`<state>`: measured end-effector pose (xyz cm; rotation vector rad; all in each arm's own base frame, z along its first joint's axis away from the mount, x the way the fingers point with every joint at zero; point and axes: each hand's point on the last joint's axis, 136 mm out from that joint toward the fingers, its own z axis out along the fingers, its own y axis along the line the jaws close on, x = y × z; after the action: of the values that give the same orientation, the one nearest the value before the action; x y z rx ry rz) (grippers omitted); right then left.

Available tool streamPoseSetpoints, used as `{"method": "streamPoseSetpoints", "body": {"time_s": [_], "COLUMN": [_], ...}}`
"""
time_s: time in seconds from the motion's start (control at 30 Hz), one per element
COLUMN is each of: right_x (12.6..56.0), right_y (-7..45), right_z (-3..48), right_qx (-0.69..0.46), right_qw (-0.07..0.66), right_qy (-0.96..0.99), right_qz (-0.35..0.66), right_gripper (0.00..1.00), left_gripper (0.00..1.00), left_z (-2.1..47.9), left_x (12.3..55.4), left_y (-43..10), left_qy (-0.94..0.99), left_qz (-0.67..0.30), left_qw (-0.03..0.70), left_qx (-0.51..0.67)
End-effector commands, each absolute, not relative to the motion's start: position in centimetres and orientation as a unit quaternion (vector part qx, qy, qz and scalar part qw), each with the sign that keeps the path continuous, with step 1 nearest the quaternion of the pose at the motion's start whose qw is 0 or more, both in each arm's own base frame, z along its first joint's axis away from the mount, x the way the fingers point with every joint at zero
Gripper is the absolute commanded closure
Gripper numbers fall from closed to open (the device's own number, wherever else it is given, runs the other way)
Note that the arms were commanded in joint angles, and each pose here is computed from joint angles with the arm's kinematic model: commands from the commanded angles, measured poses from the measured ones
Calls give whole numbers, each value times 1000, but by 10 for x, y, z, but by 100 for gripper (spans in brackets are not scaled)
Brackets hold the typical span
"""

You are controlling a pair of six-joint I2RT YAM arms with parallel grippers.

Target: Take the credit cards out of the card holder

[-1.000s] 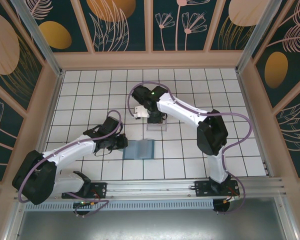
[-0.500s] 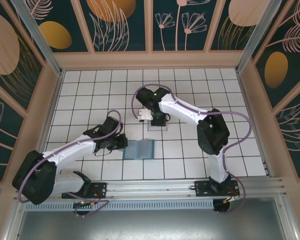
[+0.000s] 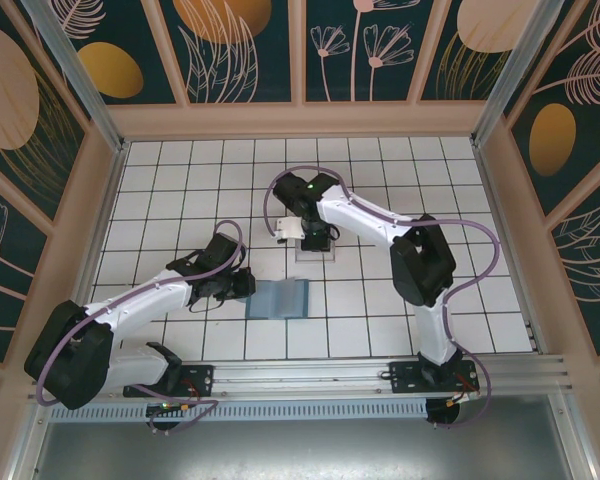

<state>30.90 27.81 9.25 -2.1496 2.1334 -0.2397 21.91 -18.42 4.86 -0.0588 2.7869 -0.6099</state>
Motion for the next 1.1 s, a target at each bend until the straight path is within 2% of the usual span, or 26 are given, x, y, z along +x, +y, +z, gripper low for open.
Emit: {"method": "streamPoseSetpoints", "body": {"time_s": [0.0, 0.03, 0.17, 0.37, 0.53, 0.7, 1.07], "right_x": [316, 318, 328, 351, 355, 357, 339], "right_y": [282, 283, 281, 277, 275, 276, 270], "right_z": [95, 96, 101, 115, 120, 128, 142], "right_qx": [-717, -716, -713, -705, -696, -667, -512], "right_qw": [55, 57, 72, 121, 142, 181, 275], "right_qy": [691, 691, 689, 680, 682, 704, 813], "right_qz": [-79, -80, -106, -164, -174, -163, -31], "right_gripper": [100, 98, 79, 70, 65, 51, 48], "left_gripper": [86, 86, 86, 86, 86, 84, 79], "left_z": [51, 51, 51, 52, 53, 56, 63], "left_x": [219, 219, 219, 219, 218, 222, 230], "left_y": [-184, -184, -183, -182, -180, -177, -173], "left_qy": [968, 968, 968, 967, 967, 967, 968], "left_qz": [-208, -208, -207, -206, -205, -199, -179], "left_qw": [142, 142, 142, 145, 148, 160, 177], "left_qx": [-12, -12, -14, -16, -19, -23, -18]}}
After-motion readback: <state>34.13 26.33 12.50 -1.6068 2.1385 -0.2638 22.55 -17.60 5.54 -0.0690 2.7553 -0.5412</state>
